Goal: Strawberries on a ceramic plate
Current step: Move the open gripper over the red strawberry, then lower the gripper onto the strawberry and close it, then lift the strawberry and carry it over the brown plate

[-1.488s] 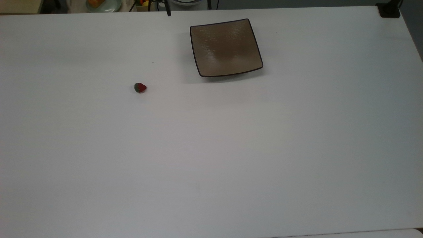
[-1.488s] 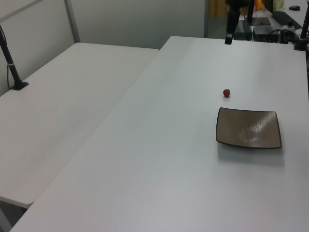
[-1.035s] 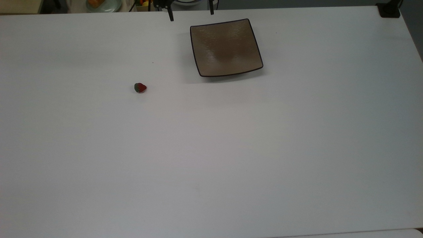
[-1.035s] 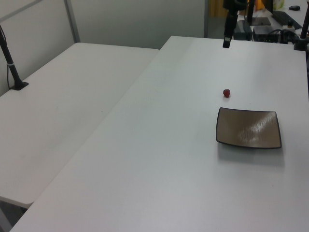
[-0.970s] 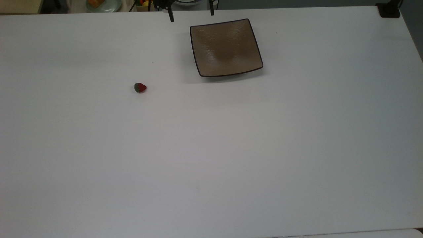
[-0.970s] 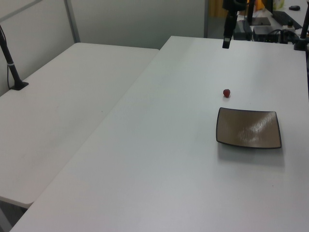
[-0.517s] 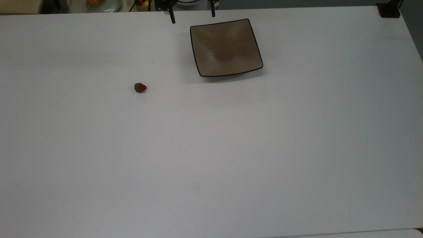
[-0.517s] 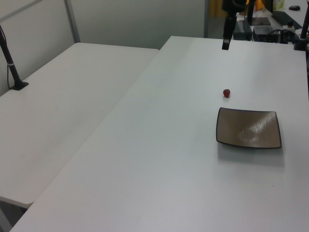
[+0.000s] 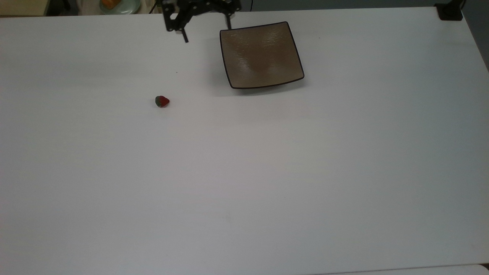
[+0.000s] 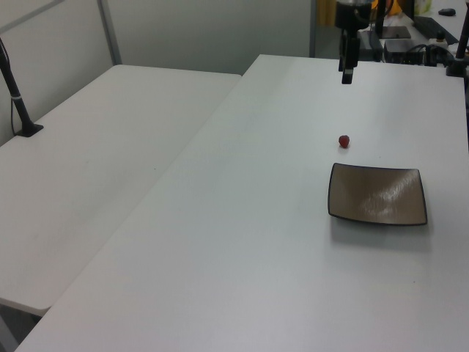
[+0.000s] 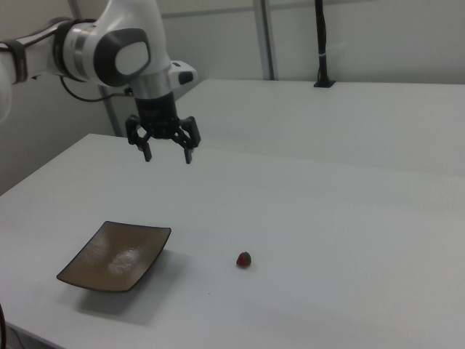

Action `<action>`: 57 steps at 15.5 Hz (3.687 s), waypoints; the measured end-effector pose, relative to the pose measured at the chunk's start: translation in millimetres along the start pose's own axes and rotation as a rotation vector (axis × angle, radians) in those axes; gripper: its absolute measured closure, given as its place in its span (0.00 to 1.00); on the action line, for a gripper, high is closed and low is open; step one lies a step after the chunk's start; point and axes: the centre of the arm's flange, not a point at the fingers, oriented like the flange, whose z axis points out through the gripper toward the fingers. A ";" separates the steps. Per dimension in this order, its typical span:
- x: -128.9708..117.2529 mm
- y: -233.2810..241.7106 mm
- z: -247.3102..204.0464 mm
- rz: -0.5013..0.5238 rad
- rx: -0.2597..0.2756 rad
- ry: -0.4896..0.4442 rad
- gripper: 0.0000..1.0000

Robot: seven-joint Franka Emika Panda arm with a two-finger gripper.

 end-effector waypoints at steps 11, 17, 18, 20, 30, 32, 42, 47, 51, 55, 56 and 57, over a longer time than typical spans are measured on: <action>-33.6 106.8 65.7 -0.061 -0.078 -0.068 0.00; -43.6 138.8 131.9 -0.031 -0.075 -0.111 0.00; -42.8 140.8 142.7 -0.032 -0.075 -0.118 0.00; -39.4 143.5 161.1 -0.034 -0.076 -0.129 0.00; -25.5 150.9 239.6 -0.052 -0.091 -0.159 0.00; -24.4 151.5 250.3 -0.055 -0.093 -0.164 0.00; -20.6 150.3 244.4 -0.059 -0.098 -0.155 0.63; -23.0 136.7 223.5 -0.065 -0.051 -0.207 0.63; -15.5 98.1 173.7 -0.112 -0.007 -0.250 0.63; -23.2 45.6 115.2 -0.166 0.038 -0.301 0.63; -26.2 32.7 102.8 -0.168 0.043 -0.310 0.63; -28.2 19.4 90.5 -0.167 0.044 -0.311 0.63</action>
